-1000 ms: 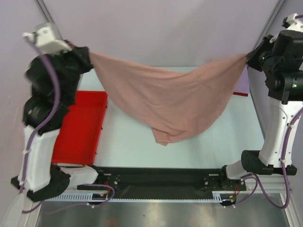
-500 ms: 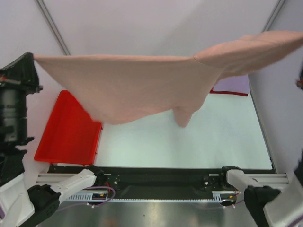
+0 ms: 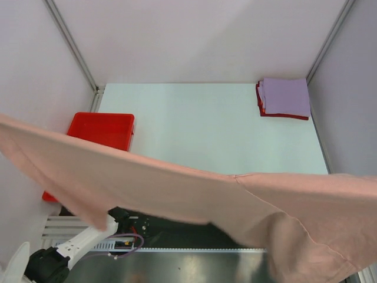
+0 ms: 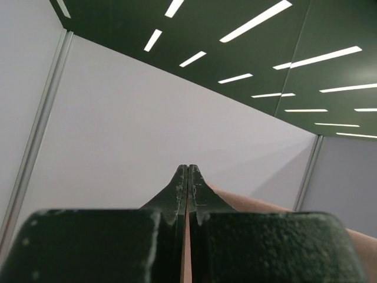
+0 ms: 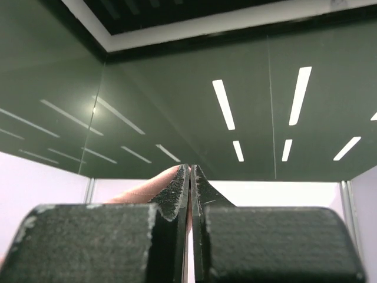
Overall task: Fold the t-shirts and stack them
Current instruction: Flatten the tshirt out
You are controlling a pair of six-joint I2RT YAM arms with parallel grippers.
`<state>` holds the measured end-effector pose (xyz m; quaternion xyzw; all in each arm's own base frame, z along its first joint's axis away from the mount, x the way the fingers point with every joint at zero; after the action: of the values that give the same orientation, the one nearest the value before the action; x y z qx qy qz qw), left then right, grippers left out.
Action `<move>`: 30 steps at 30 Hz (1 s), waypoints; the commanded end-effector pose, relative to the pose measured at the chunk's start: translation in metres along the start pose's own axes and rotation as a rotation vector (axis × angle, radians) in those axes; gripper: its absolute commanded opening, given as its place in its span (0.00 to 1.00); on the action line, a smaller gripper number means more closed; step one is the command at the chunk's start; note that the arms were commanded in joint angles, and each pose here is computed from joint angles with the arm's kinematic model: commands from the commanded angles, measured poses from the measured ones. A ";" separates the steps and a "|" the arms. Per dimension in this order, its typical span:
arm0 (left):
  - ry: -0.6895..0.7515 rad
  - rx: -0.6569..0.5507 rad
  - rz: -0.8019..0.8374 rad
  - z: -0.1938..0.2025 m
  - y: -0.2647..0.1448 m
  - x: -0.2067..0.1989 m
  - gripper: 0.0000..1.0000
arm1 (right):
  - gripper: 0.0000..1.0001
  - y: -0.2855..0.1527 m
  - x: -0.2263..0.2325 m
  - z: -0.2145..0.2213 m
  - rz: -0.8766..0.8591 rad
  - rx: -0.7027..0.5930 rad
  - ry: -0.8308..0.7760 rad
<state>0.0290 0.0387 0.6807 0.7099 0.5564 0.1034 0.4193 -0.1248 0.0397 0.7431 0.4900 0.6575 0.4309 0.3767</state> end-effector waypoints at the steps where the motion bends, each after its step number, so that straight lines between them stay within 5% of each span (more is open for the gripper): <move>1: 0.050 0.066 0.029 0.034 0.015 -0.005 0.00 | 0.00 0.016 -0.016 0.048 0.042 0.106 0.018; 6: 0.142 0.257 -0.014 0.136 0.033 0.005 0.00 | 0.00 0.026 -0.041 0.136 0.089 0.281 0.019; 7: 0.190 0.361 -0.030 0.192 0.032 0.013 0.00 | 0.00 0.023 -0.053 0.182 0.116 0.366 0.029; 9: 0.224 0.413 -0.071 0.239 0.033 0.024 0.01 | 0.00 0.013 -0.063 0.219 0.138 0.431 0.018; 14: 0.347 0.722 -0.217 0.425 0.002 0.073 0.00 | 0.00 -0.061 -0.107 0.387 0.278 0.741 -0.002; 20: 0.367 0.940 -0.348 0.583 -0.021 0.120 0.00 | 0.00 -0.176 -0.147 0.562 0.348 1.032 -0.074; 25: 0.400 1.075 -0.448 0.672 -0.024 0.160 0.00 | 0.00 -0.226 -0.164 0.651 0.338 1.166 -0.051; 30: 0.433 1.104 -0.444 0.718 -0.011 0.178 0.00 | 0.00 -0.230 -0.177 0.704 0.318 1.190 -0.054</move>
<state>0.4909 -0.1441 0.1267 0.6448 0.7212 -0.1644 -0.1924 0.4547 -0.0227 0.2226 0.7183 0.6821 -0.0531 -0.1261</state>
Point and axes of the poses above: each gripper's point midway between its finger pads, its own y axis out along the fingers, its own x axis along the line the jaws close on, z = x × y, the point moved 2 cm from there along -y, back along the fingers, and after that the axes turned 2 degrees about -y, right-handed, at the moved point
